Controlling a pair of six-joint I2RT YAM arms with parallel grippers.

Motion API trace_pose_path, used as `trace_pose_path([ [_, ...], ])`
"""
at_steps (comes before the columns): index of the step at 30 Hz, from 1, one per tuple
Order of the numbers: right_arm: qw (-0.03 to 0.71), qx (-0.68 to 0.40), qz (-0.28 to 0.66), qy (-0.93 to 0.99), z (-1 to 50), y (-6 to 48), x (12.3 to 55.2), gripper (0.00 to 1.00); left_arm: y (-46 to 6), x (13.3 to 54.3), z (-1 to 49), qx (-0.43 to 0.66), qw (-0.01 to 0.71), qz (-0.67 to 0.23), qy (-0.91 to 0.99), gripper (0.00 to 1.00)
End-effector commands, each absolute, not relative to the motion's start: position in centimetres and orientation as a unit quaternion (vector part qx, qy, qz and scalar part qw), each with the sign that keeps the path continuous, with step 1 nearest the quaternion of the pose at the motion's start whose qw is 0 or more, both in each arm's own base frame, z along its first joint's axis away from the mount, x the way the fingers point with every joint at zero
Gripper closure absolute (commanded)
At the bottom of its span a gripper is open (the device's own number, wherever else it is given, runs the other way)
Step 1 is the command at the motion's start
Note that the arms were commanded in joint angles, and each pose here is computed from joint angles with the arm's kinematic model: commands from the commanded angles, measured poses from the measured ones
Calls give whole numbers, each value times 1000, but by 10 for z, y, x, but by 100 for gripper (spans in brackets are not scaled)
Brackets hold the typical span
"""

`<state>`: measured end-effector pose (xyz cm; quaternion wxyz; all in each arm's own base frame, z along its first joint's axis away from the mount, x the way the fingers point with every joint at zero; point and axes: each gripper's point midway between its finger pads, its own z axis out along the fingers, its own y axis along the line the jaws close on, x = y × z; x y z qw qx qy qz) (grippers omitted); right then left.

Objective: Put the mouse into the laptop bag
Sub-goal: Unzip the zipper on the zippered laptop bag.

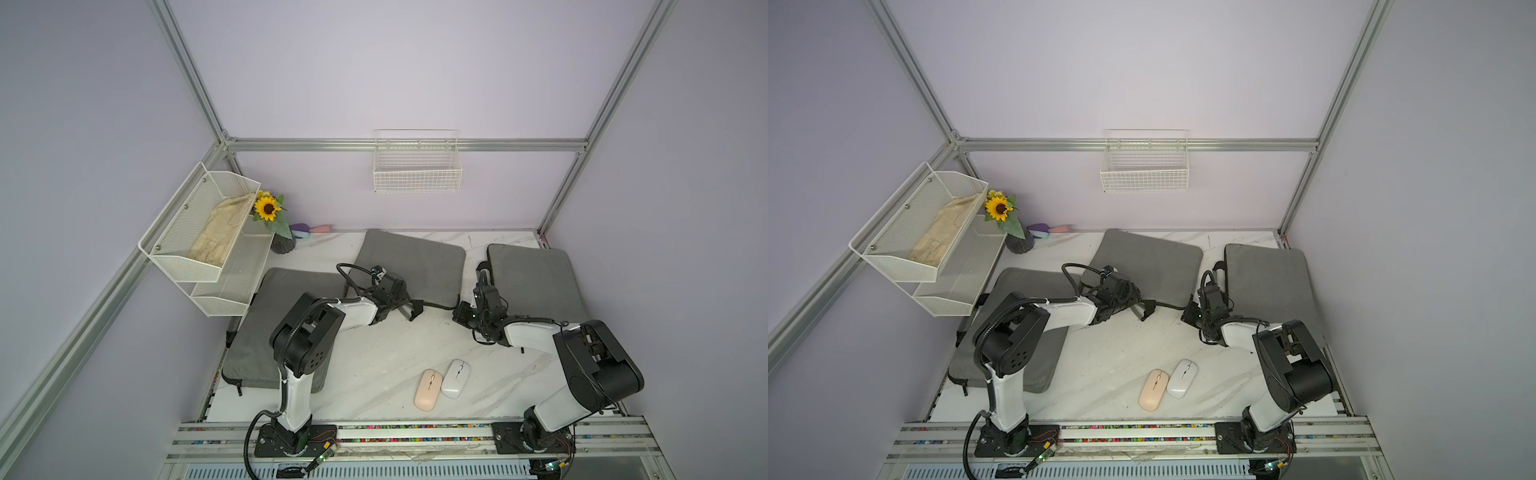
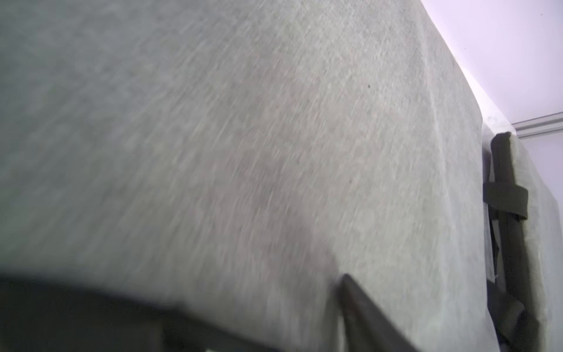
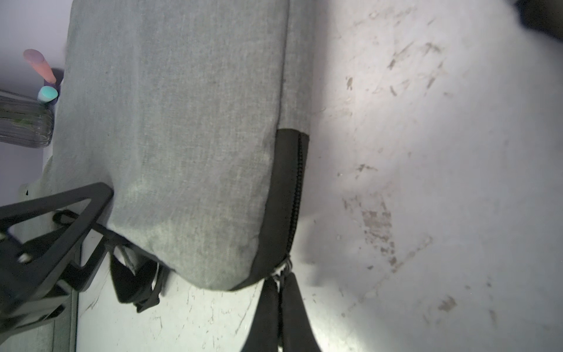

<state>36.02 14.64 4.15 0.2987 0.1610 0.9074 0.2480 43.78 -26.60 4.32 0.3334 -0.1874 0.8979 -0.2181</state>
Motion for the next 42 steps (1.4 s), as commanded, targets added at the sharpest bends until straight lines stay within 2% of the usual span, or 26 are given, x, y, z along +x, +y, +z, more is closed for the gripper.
trace_pose_path([
  [1,275,146,255,916,32,155,346,100,-288,450,54,-181,327,-249,893,60],
  [6,267,116,275,916,35,181,340,100,-300,440,58,-173,334,-247,893,79],
  [9,265,88,290,915,43,207,334,100,-306,431,63,-170,336,-250,892,85],
  [14,256,59,307,915,46,245,326,100,-311,420,68,-171,339,-251,891,87],
  [18,253,69,301,917,38,245,328,100,-310,408,73,-172,341,-250,890,88],
  [26,274,137,267,913,44,211,335,100,-279,364,83,-215,352,-238,879,88],
  [31,273,176,205,923,37,173,339,100,-251,338,81,-255,360,-231,867,87],
  [32,273,185,192,924,36,164,341,100,-252,334,83,-251,360,-234,868,84],
  [34,274,203,177,923,35,148,343,100,-256,329,87,-244,360,-238,869,72],
  [38,291,232,157,915,44,122,345,100,-252,321,93,-241,366,-230,869,29],
  [39,295,233,153,914,47,120,345,100,-250,320,95,-241,366,-226,870,22],
  [42,297,219,161,915,54,124,347,100,-231,314,96,-254,368,-189,874,13],
])
